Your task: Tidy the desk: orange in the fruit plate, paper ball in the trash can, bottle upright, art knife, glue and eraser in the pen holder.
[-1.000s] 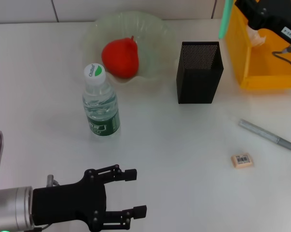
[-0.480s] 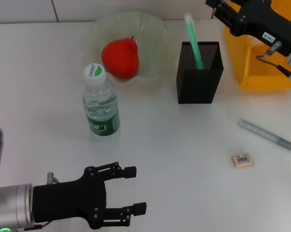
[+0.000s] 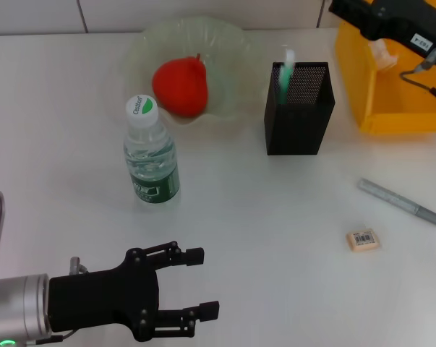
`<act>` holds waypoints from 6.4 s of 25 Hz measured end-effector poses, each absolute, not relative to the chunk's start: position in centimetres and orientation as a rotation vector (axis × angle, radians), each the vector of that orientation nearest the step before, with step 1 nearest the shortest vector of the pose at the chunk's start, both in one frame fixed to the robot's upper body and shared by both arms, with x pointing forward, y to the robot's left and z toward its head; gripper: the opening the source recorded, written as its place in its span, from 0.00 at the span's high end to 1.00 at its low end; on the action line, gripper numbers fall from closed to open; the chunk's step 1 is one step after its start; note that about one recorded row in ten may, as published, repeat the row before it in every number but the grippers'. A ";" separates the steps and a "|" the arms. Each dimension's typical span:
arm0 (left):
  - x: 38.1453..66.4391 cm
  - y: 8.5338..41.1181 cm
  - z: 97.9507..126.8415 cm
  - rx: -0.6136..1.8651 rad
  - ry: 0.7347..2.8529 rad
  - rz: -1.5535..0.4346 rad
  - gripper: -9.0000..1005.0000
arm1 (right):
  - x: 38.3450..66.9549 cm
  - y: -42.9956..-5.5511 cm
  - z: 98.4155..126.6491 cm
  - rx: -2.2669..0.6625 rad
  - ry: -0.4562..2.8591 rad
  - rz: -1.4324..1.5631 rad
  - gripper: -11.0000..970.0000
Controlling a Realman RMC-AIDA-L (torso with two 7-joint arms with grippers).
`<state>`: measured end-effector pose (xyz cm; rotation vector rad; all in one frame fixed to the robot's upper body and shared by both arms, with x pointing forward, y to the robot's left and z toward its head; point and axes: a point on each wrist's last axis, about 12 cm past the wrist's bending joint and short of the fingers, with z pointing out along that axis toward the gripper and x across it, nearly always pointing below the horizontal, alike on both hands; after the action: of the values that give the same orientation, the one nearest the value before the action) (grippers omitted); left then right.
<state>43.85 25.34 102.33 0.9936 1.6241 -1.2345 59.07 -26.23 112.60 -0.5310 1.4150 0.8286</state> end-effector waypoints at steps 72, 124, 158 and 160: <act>44.9 24.8 102.5 1.006 1.631 -1.228 0.17 | 55.6 -18.9 112.5 -1.988 2.289 0.155 0.58; 45.1 24.6 102.6 1.010 1.628 -1.233 0.17 | 61.8 -24.2 118.3 -0.859 1.901 0.648 0.45; 45.7 24.3 102.8 1.032 1.625 -1.221 0.17 | 59.1 -24.7 112.3 -1.328 2.575 0.175 0.65; 45.7 24.3 102.8 1.032 1.625 -1.220 0.17 | 59.1 -24.6 112.2 -1.331 2.575 0.174 0.65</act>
<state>45.67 24.35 102.75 1.0318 1.6255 -1.2201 59.11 -24.63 112.24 -1.3306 2.5754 0.1738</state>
